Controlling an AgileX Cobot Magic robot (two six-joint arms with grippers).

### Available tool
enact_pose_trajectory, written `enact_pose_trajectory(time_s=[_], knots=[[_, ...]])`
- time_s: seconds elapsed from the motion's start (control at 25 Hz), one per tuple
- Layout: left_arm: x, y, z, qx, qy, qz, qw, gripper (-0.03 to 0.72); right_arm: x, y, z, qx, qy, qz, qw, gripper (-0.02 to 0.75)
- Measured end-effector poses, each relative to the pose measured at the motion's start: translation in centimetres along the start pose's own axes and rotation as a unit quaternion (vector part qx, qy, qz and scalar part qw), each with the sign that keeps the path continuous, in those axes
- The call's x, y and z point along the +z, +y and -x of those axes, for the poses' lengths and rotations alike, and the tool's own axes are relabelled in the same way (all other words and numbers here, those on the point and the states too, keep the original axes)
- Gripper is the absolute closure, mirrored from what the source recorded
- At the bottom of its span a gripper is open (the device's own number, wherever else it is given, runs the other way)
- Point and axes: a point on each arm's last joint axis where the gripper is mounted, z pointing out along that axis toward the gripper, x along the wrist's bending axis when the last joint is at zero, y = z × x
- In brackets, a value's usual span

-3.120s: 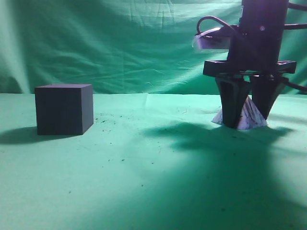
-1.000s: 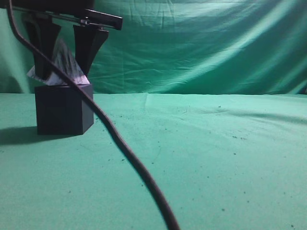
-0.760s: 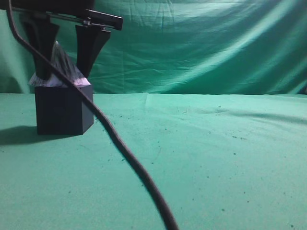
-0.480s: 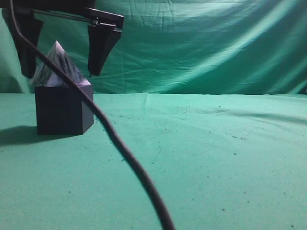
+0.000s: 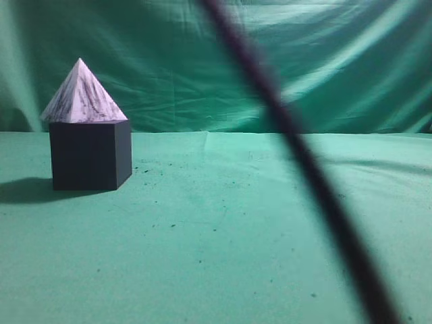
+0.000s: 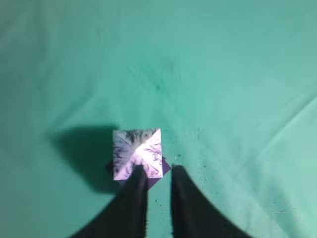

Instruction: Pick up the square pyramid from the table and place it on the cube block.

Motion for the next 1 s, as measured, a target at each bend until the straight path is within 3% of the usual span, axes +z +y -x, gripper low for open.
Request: enact_pose_trajectory(time_s=[0.08, 0.12, 0.28, 0.4, 0.48, 0.84, 1.0], knots=[[0.0, 0.0, 0.0, 0.000, 0.000, 0.000, 1.000, 0.688, -4.0, -0.1, 0.2, 0.013, -0.001, 0.036, 0.999, 0.671], [0.0, 0.0, 0.0, 0.000, 0.000, 0.000, 1.000, 0.688, -6.2, -0.4, 0.3, 0.019, -0.001, 0.056, 0.998, 0.738], [0.0, 0.0, 0.0, 0.000, 0.000, 0.000, 1.000, 0.688, -12.8, -3.7, 0.5, 0.039, -0.007, 0.087, 0.995, 0.738], [0.0, 0.0, 0.0, 0.000, 0.000, 0.000, 1.000, 0.688, -15.5, -8.0, 0.6, 0.049, -0.018, 0.076, 0.996, 0.738], [0.0, 0.0, 0.0, 0.000, 0.000, 0.000, 1.000, 0.688, -16.4, -11.1, 0.6, 0.049, -0.019, 0.079, 0.995, 0.738], [0.0, 0.0, 0.0, 0.000, 0.000, 0.000, 1.000, 0.688, -21.4, -23.5, -0.1, 0.055, -0.008, 0.228, 0.972, 0.738], [0.0, 0.0, 0.0, 0.000, 0.000, 0.000, 1.000, 0.688, -22.2, -27.9, -0.4, 0.066, 0.005, 0.238, 0.969, 0.738]])
